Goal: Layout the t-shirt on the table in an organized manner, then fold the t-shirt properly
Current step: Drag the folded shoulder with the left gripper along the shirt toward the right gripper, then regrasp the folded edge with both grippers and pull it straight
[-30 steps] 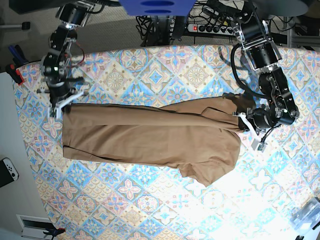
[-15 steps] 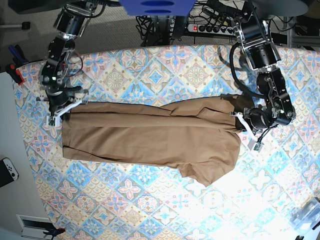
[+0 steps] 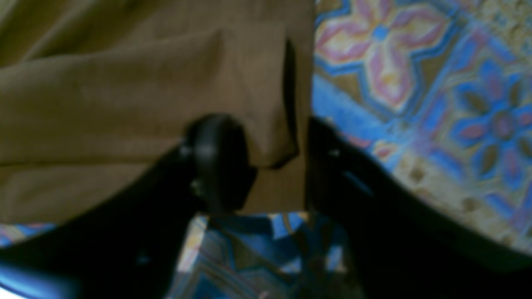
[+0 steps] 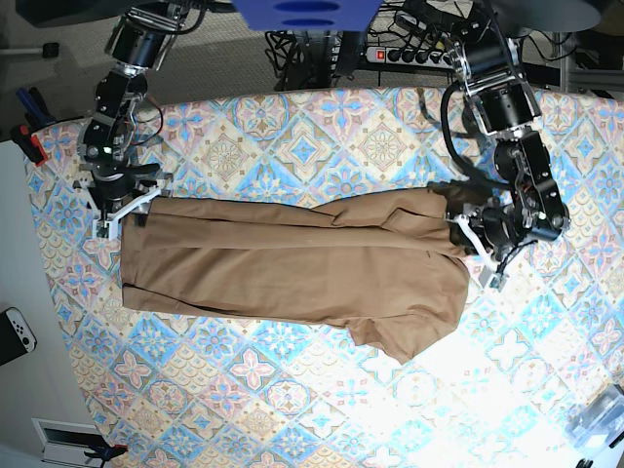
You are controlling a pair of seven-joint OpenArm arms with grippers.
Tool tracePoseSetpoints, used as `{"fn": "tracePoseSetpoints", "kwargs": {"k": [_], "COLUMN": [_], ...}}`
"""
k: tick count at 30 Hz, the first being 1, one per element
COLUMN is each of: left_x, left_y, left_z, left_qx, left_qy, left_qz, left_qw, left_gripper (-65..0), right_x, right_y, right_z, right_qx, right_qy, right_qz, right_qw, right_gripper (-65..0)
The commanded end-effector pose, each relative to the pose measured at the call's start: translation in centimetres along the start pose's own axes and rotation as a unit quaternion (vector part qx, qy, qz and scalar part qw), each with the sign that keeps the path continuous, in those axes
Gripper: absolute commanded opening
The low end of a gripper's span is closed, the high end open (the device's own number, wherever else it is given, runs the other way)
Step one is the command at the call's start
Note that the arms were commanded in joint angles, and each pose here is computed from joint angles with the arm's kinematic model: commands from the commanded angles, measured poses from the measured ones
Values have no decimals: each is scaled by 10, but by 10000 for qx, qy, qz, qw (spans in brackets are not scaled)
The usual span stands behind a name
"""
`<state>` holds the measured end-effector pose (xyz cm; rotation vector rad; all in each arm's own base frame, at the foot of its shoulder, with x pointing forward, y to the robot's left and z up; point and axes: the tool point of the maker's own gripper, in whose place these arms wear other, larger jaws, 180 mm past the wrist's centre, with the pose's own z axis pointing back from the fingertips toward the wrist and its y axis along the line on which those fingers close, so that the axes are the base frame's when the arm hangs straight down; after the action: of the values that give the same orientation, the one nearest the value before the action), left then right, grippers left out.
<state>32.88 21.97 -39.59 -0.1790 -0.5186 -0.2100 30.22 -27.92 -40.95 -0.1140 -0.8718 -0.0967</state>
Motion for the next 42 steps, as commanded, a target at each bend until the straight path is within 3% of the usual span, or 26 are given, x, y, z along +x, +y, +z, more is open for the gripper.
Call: {"fn": "tracePoseSetpoints", "kwargs": {"k": [1, 4, 8, 12, 18, 26, 28, 30, 33, 38, 42], "left_x": [15, 15, 11, 17, 28, 29, 30, 30, 33, 36, 36], "left_y": [5, 5, 0, -17, -31, -38, -38, -37, -38, -39, -40], "left_z": [8, 8, 7, 20, 42, 49, 49, 50, 53, 56, 56], "left_qx": [75, 69, -59, -362, -405, -406, -407, -401, -379, -352, -355], "left_qy": [-232, -222, -242, -640, -1290, -1606, -1616, -1613, -1661, -1720, -1727], "left_qz": [-63, -75, -129, -429, -610, -659, -661, -666, -709, -762, -762], "left_qw": [9997, 9997, 9996, 9964, 9889, 9840, 9838, 9838, 9828, 9815, 9814], "left_gripper": [-344, -322, -322, -322, -321, -320, -319, -319, -319, -319, -319], "right_x": [34, 59, 88, 94, 97, 53, 45, 38, 22, -8, -12], "right_y": [-5, -6, -21, -39, -48, -46, -37, -28, -36, -31, -26], "right_z": [5, 16, 36, 45, 60, 39, 33, 29, 25, 13, 12], "right_qx": [-66, -110, -350, -548, 59, 184, 435, 756, 805, 910, 1075], "right_qy": [-500, -845, -1281, -1421, -1845, -1183, -1112, -1127, -1100, -784, -816], "right_qz": [56, 152, 186, 23, -856, -1214, -1293, -1590, -2186, -2677, -2992], "right_qw": [9987, 9962, 9910, 9883, 9791, 9854, 9844, 9779, 9662, 9560, 9446], "right_gripper": [-300, -241, -237, -237, -237, -237, -237, -237, -237, -237, -237]}}
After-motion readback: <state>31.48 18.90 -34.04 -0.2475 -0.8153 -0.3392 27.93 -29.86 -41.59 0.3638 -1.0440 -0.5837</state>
